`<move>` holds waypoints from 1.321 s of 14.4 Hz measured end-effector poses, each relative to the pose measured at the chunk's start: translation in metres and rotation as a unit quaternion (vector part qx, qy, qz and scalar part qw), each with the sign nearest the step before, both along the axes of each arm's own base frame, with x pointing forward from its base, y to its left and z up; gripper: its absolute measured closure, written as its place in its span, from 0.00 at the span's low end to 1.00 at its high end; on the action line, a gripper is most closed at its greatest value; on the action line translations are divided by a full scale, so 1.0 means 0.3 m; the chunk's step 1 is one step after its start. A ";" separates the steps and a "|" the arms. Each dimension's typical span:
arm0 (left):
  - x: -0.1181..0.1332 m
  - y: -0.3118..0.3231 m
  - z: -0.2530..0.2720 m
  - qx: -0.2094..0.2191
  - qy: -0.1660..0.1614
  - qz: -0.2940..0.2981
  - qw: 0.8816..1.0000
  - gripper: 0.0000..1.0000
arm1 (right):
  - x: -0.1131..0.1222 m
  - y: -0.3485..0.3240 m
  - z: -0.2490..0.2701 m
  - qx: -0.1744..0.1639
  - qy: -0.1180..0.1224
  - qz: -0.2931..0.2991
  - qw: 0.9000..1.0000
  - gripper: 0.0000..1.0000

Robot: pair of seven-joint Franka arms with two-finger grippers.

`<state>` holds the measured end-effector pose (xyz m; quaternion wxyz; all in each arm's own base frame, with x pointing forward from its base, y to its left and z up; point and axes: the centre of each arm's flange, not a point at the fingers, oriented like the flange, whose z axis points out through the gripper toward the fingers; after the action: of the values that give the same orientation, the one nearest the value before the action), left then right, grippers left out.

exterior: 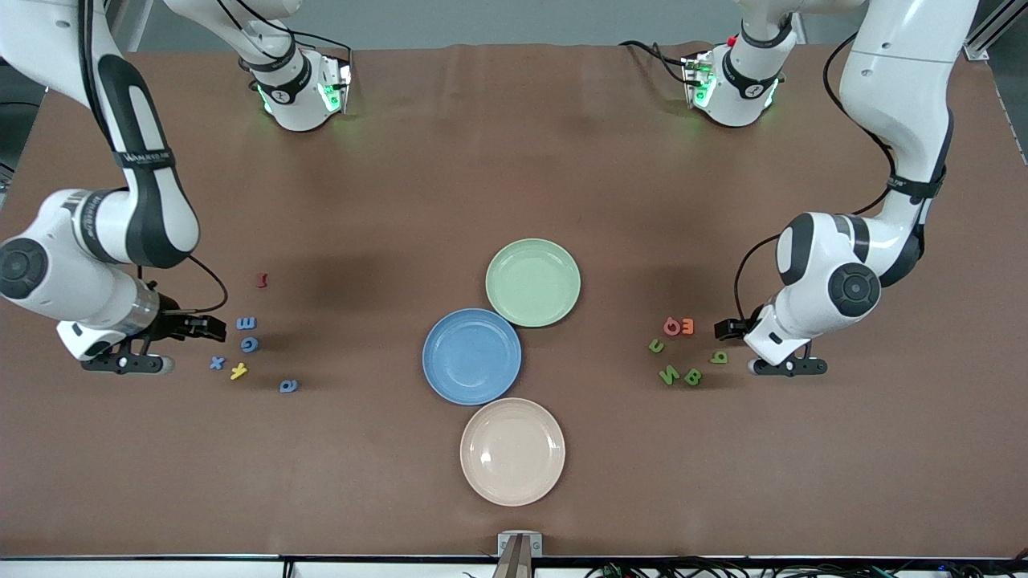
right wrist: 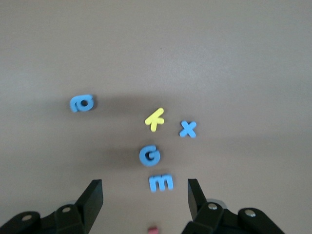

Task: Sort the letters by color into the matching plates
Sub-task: 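Reach the right gripper to blue G while the left gripper reaches green b, then grasp blue G with the right gripper while the left gripper grasps green b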

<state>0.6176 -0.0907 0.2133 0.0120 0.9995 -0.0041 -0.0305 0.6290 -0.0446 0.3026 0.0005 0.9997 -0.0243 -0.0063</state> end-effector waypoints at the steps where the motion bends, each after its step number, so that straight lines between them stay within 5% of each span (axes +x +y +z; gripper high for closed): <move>1: 0.006 -0.004 -0.018 0.000 0.000 0.002 1.000 0.06 | 0.005 -0.001 -0.045 -0.001 -0.002 0.000 1.000 0.22; 8: 0.045 -0.055 -0.102 -0.001 0.002 0.021 1.000 0.13 | -0.041 -0.006 -0.341 -0.005 -0.017 -0.004 1.000 0.22; 19: 0.088 -0.073 -0.139 -0.006 -0.022 0.027 0.999 0.23 | -0.076 0.007 -0.437 -0.004 -0.001 -0.001 1.000 0.24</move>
<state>0.6440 -0.1126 0.1716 0.0188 0.9995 0.0224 -0.0086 0.6063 -0.0424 0.1716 0.0045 0.9997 -0.0254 -0.0056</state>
